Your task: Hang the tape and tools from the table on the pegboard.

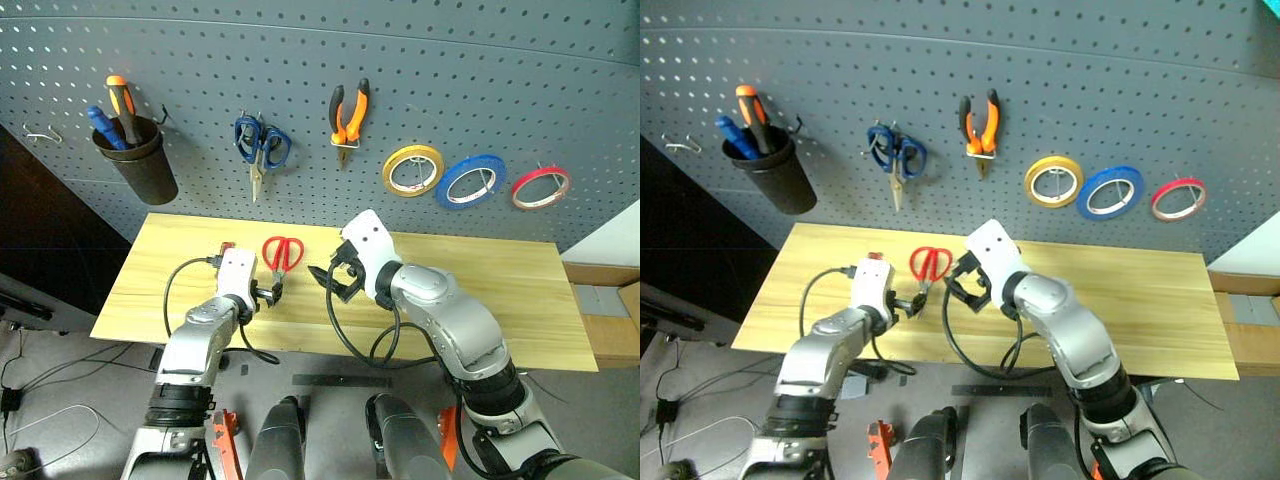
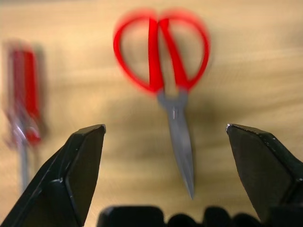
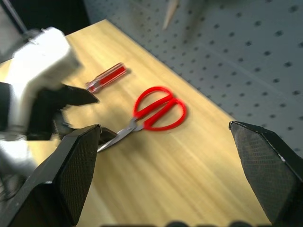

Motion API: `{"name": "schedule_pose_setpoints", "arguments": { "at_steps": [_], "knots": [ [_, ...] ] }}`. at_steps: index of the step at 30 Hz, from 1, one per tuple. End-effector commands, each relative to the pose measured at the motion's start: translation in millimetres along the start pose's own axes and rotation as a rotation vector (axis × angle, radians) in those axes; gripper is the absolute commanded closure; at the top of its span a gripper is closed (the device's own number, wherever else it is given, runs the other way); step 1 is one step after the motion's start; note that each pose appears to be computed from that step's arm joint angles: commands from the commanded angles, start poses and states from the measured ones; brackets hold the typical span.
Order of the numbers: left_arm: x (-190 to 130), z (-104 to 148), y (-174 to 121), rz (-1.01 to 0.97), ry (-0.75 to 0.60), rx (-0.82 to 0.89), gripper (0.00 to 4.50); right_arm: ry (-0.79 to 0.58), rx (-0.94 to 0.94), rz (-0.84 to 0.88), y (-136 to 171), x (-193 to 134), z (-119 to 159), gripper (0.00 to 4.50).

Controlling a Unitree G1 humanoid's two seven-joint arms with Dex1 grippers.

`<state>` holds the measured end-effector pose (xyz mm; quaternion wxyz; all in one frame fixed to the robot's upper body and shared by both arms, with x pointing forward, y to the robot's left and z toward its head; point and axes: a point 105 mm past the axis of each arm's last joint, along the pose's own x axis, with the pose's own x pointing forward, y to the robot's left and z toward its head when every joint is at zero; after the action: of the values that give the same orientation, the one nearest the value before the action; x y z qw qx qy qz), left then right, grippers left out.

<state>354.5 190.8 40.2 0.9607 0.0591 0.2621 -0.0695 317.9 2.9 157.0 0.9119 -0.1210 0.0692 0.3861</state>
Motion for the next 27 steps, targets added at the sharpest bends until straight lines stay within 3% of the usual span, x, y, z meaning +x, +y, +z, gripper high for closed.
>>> {"name": "schedule_pose_setpoints", "arguments": {
  "at_steps": [1,18,22,27],
  "knots": [
    [8,7,-5,0.031,0.013,0.023,0.03,-0.043,-0.003,0.001,5,-4,11,0.0],
    [48,6,-18,0.108,0.126,0.016,0.03,0.016,-0.05,0.151,19,-18,2,0.0],
    [50,7,-19,0.105,0.118,0.009,0.91,0.032,-0.076,0.164,15,-23,-1,0.0],
    [52,8,-19,0.098,0.11,0.007,2.7,0.038,-0.091,0.152,8,-26,-1,0.0]
  ]
}}
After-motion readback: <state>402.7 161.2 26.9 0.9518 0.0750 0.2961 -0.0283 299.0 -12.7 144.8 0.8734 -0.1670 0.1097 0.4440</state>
